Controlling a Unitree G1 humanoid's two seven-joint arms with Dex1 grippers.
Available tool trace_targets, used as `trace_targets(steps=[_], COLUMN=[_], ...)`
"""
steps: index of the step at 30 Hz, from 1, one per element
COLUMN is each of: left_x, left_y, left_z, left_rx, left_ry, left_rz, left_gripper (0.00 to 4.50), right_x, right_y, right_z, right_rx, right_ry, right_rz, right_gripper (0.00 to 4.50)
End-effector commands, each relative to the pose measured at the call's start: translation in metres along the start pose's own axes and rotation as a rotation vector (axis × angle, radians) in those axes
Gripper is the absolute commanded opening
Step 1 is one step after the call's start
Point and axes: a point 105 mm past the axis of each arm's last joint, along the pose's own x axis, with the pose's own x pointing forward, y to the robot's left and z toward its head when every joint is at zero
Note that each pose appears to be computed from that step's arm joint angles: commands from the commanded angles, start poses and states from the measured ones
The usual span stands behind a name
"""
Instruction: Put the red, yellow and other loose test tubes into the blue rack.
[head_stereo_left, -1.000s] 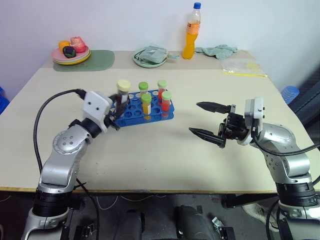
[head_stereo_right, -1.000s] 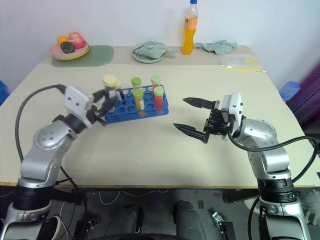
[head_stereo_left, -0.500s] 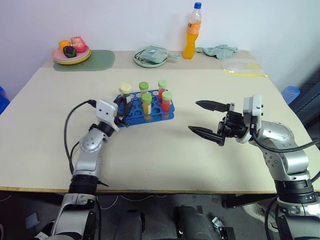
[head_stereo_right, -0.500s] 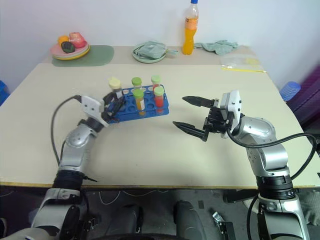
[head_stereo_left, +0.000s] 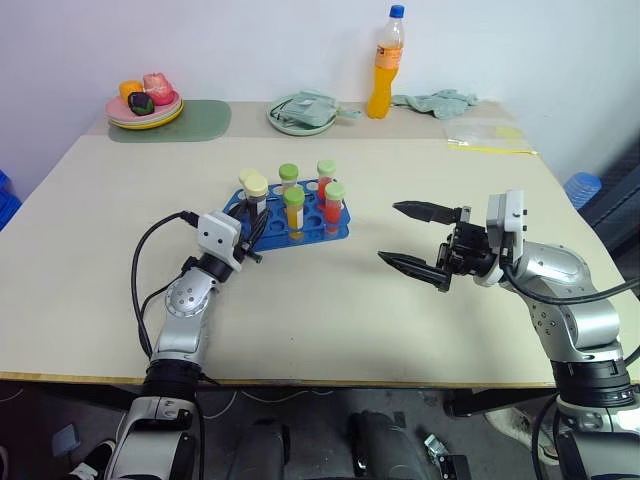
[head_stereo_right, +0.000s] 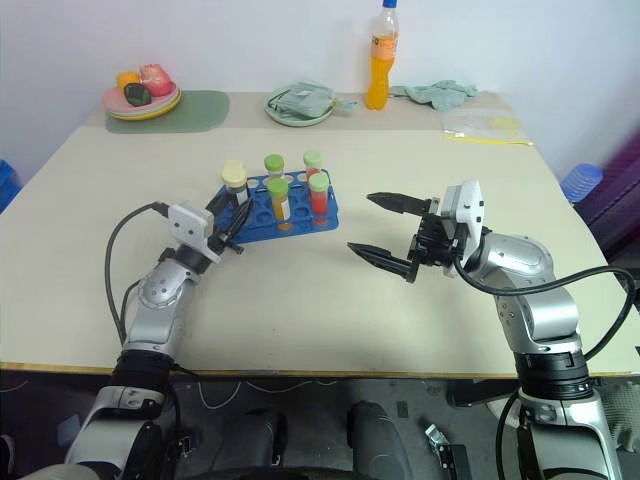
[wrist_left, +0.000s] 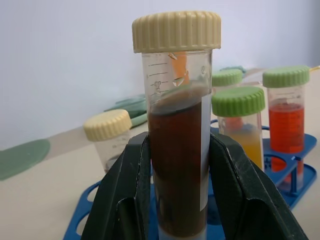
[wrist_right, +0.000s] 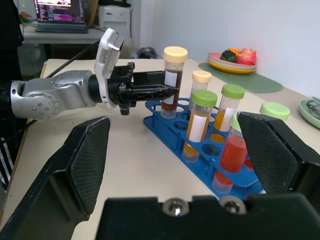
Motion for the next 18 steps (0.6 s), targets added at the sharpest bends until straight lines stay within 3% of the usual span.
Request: trace_targets(steps=[1,18], left_x=[0.008,0.002], left_y=[0.009,-0.005], left_z=[0.011,0.002], left_rx=[0.047,-0.006], left_ry=[-0.038,-0.001], left_rz=[0.018,-0.019], left_gripper=[1.69,1.69], right_x=[-0.003,-0.007], right_y=[-0.002,-0.005], right_z=[0.013,0.012], right_rx=[-0.052,-0.060], right_ry=[-0.019,-0.010], right_rz=[-0.009,-0.023], right_gripper=[4.50,4.50])
